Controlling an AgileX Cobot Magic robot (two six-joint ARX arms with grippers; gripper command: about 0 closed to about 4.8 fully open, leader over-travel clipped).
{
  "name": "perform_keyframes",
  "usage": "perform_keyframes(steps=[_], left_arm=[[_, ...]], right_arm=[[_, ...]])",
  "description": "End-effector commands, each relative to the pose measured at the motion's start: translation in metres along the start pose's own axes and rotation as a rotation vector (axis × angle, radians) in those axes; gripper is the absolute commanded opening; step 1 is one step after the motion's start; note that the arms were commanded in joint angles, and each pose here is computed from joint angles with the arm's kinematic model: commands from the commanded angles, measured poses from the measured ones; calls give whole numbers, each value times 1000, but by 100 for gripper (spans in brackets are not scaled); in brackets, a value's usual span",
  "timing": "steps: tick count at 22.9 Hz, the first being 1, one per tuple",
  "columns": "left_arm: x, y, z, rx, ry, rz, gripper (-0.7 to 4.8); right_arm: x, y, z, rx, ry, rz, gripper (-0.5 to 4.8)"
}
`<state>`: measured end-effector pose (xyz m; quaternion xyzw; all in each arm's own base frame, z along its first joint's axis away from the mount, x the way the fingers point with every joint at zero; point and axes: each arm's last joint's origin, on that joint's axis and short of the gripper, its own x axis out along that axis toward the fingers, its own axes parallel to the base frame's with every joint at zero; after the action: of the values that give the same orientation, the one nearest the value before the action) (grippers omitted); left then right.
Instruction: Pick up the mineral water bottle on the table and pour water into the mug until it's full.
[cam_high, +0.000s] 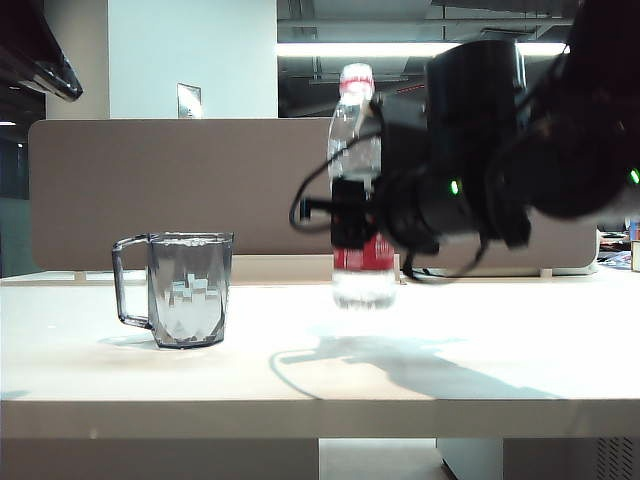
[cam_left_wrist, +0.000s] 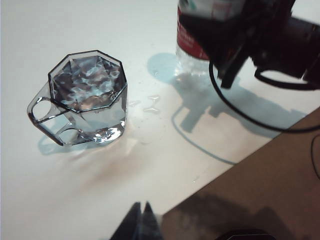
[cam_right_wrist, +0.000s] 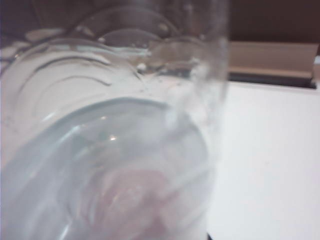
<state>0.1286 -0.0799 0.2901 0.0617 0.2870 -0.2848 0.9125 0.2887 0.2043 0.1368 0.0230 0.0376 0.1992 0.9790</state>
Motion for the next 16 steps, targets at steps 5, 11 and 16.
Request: perform_keyframes(steps=[5,11,16], left_arm=[[-1,0,2,6,-17,-1,-5],[-1,0,2,6,-17,-1,-5],[-1,0,2,6,-17,-1,-5]], right_arm=[[2,3,-25,15,-47,32,203],[3,3,-31,9,-27,43,351],[-3,3,-33,3,-13,66,479]])
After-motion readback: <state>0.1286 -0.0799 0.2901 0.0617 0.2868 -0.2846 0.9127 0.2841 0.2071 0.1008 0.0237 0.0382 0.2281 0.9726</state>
